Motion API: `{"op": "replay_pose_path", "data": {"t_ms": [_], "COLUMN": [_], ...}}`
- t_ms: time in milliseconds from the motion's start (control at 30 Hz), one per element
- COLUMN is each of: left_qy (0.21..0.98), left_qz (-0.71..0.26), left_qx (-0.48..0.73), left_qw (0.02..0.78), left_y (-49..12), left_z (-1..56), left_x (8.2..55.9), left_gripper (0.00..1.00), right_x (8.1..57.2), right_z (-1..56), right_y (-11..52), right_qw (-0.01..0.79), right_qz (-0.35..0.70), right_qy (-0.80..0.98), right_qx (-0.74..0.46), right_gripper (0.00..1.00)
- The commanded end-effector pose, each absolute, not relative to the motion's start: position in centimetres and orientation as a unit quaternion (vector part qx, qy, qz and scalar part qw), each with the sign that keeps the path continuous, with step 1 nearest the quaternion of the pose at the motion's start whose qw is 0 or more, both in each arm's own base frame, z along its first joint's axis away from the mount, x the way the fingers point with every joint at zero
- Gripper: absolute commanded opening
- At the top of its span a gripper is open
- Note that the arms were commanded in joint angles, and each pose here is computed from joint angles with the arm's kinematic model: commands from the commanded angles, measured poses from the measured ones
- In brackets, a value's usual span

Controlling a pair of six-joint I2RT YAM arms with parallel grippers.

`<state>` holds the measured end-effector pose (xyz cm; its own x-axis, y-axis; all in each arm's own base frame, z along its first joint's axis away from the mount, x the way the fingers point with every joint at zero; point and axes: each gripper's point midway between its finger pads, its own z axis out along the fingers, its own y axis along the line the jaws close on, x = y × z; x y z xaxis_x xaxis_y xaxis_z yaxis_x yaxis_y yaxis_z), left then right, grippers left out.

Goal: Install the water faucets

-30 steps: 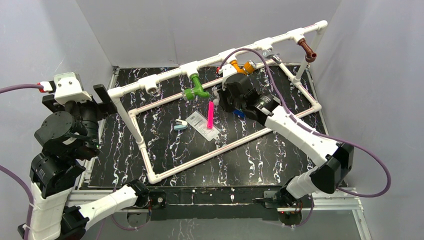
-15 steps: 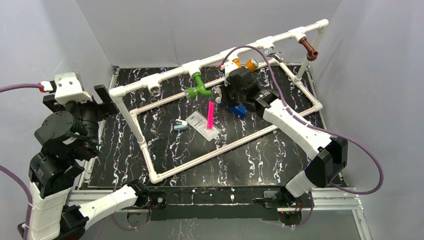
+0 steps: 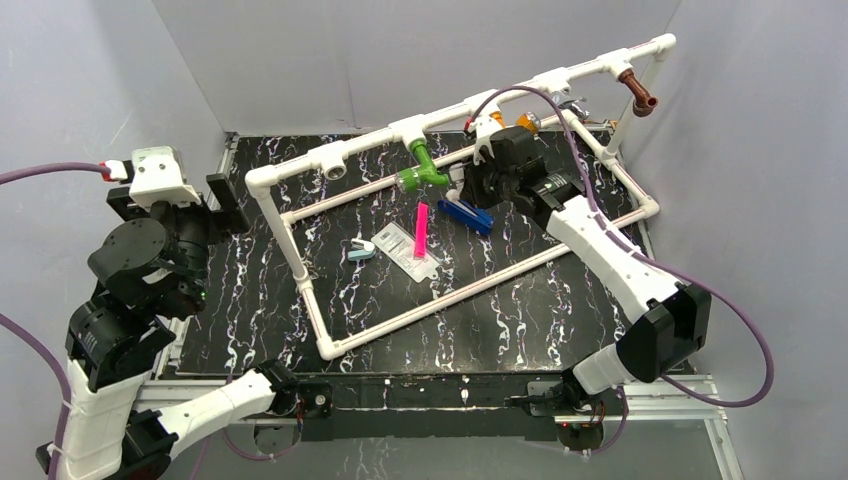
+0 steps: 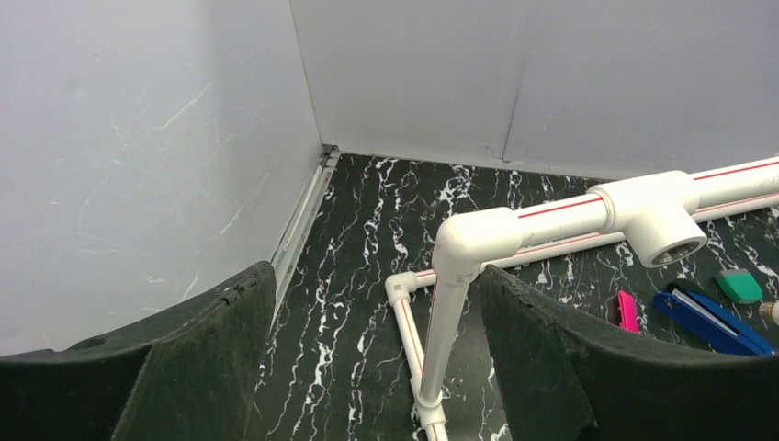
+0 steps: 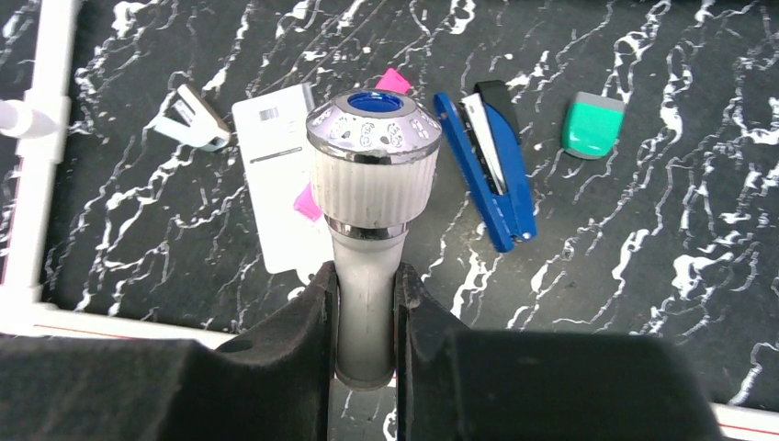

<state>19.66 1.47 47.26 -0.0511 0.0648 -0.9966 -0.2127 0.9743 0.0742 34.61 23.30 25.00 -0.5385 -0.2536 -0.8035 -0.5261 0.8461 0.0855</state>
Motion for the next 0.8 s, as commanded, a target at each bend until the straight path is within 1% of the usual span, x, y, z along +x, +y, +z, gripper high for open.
{"op": "replay_pose_path", "data": {"t_ms": [0, 167, 333, 600, 767], "left_qy": [0.731, 0.732, 0.733, 0.731, 0.734], "left_qz": [0.102, 0.102, 0.109, 0.119, 0.126], "left_qx": [-0.032, -0.024, -0.007, 0.010, 0.017], "left_qw": [0.673, 0.674, 0.671, 0.672, 0.667], "left_y": [0.0, -0.9, -2.0, -4.3, -5.7], "left_z": [46.0, 46.0, 46.3, 46.8, 46.2], "left_x": [20.8, 21.5, 22.7, 25.2, 26.6], "left_gripper": [0.79, 0.79, 0.79, 0.78, 0.78], "right_x": [35.7, 32.4, 28.9, 23.7, 23.3], "right_z": [27.6, 27.2, 27.3, 28.2, 27.9], "right_y": [20.3, 22.3, 23.9, 26.7, 26.3], "right_qw": [0.459, 0.433, 0.418, 0.414, 0.417], "right_qz": [0.186, 0.263, 0.309, 0.350, 0.339], "right_qy": [0.859, 0.846, 0.833, 0.812, 0.814], "right_qx": [-0.131, -0.167, -0.188, -0.217, -0.219], "right_gripper": [0.01, 0.01, 0.01, 0.01, 0.01]}}
